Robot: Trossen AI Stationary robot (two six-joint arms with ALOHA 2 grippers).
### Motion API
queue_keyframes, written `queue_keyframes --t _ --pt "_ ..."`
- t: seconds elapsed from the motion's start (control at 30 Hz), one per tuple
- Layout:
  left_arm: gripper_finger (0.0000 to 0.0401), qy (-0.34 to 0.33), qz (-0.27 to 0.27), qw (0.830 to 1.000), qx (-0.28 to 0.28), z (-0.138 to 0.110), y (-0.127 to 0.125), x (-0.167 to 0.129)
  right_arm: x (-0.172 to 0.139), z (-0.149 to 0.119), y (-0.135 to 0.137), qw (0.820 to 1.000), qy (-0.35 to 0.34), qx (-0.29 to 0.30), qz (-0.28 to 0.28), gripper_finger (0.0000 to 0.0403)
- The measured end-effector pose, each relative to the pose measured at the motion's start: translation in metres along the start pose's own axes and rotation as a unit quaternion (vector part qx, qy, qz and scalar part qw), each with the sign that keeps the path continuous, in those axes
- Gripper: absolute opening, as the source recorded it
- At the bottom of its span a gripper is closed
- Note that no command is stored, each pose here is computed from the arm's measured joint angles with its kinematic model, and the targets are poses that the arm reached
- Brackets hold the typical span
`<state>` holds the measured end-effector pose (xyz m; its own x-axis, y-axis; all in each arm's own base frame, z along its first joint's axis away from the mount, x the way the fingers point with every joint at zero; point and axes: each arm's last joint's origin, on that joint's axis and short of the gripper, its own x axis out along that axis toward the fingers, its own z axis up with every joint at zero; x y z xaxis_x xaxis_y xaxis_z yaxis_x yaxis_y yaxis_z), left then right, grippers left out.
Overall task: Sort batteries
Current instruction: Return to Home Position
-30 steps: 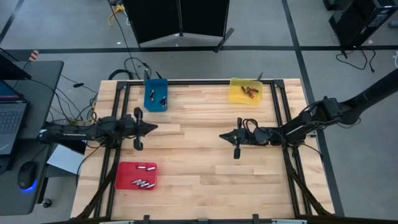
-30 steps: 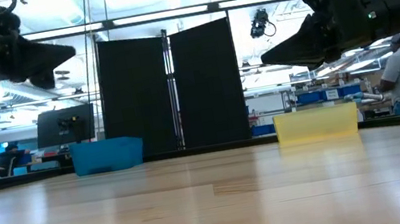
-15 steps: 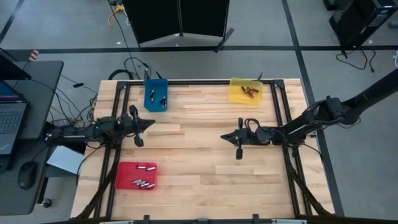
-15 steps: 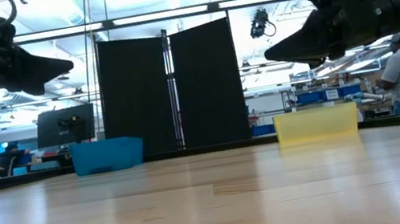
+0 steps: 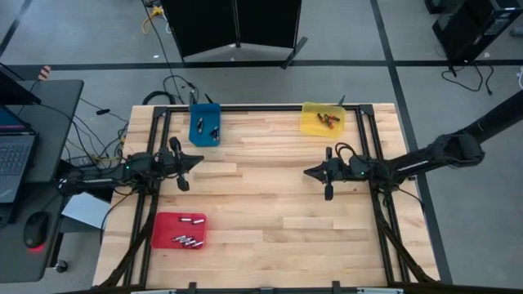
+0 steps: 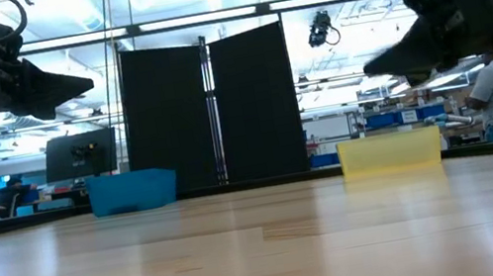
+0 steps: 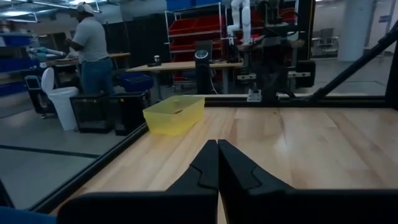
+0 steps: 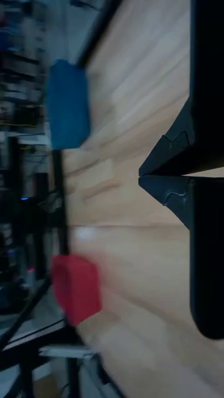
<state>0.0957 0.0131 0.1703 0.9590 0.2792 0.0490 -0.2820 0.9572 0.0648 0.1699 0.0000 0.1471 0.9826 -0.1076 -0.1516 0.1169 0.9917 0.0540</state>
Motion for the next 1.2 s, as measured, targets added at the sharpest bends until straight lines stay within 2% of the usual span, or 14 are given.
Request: queue_keyframes --t 0.07,0.27,0.63,0.77,0.93,1.2 --pt "0.0005 0.000 0.000 1.000 0.000 0.000 0.000 0.000 -0.001 0.002 -0.005 1.000 0.018 0.001 -0.005 0.0014" --pt "0.0005 0.002 -0.001 1.000 0.001 0.000 0.000 0.000 -0.013 0.011 -0.012 1.000 0.000 -0.024 -0.013 0.0014" --pt "0.0006 0.004 -0.001 1.000 0.003 -0.001 0.000 0.000 -0.046 0.003 -0.009 0.997 -0.022 -0.036 -0.066 0.0013" --pt "0.0006 0.004 0.003 1.000 0.003 -0.001 0.000 0.000 -0.054 0.008 -0.009 0.995 -0.051 -0.048 -0.064 0.0013" --pt "0.0006 0.004 0.009 1.000 0.003 -0.001 0.000 0.000 -0.059 0.007 -0.014 0.997 -0.048 -0.051 -0.031 0.0012" --pt "0.0006 0.004 0.020 1.000 -0.006 -0.001 0.002 0.000 -0.065 0.007 -0.028 0.996 -0.051 -0.036 -0.064 0.0012"
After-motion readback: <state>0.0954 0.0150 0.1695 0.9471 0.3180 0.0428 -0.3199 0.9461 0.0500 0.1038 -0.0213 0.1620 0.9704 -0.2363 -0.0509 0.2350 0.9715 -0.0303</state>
